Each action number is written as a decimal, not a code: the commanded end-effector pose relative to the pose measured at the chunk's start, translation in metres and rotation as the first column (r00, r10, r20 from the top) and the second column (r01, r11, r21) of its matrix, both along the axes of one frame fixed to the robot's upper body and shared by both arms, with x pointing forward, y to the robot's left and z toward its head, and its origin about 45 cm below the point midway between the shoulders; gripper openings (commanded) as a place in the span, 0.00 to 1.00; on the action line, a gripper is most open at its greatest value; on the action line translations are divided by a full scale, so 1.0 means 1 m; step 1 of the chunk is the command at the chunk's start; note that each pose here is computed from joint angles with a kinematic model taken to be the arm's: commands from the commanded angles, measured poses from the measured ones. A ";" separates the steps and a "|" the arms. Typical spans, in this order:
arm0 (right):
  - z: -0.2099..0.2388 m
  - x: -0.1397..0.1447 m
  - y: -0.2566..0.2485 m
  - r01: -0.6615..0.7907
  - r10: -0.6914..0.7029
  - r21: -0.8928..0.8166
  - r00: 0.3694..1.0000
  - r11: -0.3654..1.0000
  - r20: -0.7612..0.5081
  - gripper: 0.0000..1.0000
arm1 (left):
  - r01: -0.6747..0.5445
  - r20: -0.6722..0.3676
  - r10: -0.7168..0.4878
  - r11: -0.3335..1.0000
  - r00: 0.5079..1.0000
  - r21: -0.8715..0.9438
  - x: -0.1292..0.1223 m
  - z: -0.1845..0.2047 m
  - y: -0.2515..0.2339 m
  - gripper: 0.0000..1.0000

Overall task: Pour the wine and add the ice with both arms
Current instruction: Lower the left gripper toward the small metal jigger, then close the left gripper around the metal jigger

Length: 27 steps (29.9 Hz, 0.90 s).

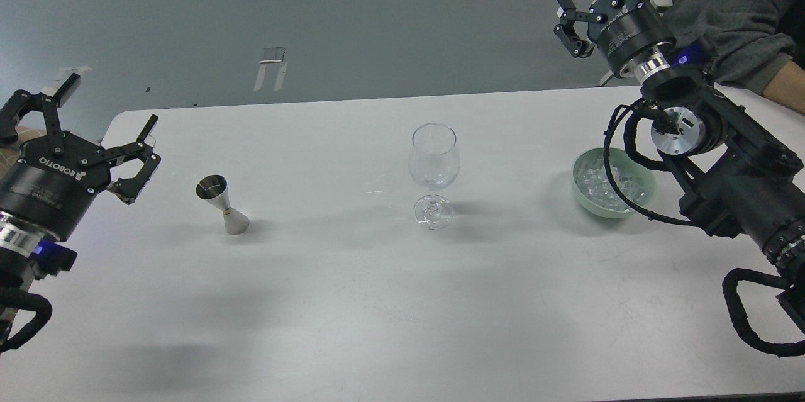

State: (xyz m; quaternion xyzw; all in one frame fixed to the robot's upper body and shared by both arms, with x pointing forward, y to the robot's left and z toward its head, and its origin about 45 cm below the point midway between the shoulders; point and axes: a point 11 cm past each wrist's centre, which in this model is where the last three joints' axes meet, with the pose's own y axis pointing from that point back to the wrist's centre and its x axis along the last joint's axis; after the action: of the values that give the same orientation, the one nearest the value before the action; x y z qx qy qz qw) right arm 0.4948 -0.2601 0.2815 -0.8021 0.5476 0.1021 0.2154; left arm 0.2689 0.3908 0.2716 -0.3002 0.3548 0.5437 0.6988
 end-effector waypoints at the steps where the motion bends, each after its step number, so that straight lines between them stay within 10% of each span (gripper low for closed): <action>1: 0.000 0.000 0.000 0.001 -0.001 -0.002 1.000 1.000 -0.001 1.00 | -0.023 -0.076 0.016 0.996 0.997 -0.090 -0.023 -0.033 -0.009 0.93; 27: 0.000 0.000 -0.005 0.012 -0.012 -0.010 1.000 1.000 -0.003 1.00 | -0.246 -0.412 0.128 0.937 0.902 -0.247 -0.006 -0.135 -0.057 0.94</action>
State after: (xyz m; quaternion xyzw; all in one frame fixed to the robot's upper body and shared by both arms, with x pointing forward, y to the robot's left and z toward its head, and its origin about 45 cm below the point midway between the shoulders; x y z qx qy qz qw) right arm 0.4949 -0.2649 0.2812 -0.7992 0.5534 0.0998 0.2121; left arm 0.2596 0.3381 0.1412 -0.3179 0.5243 0.6003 0.5135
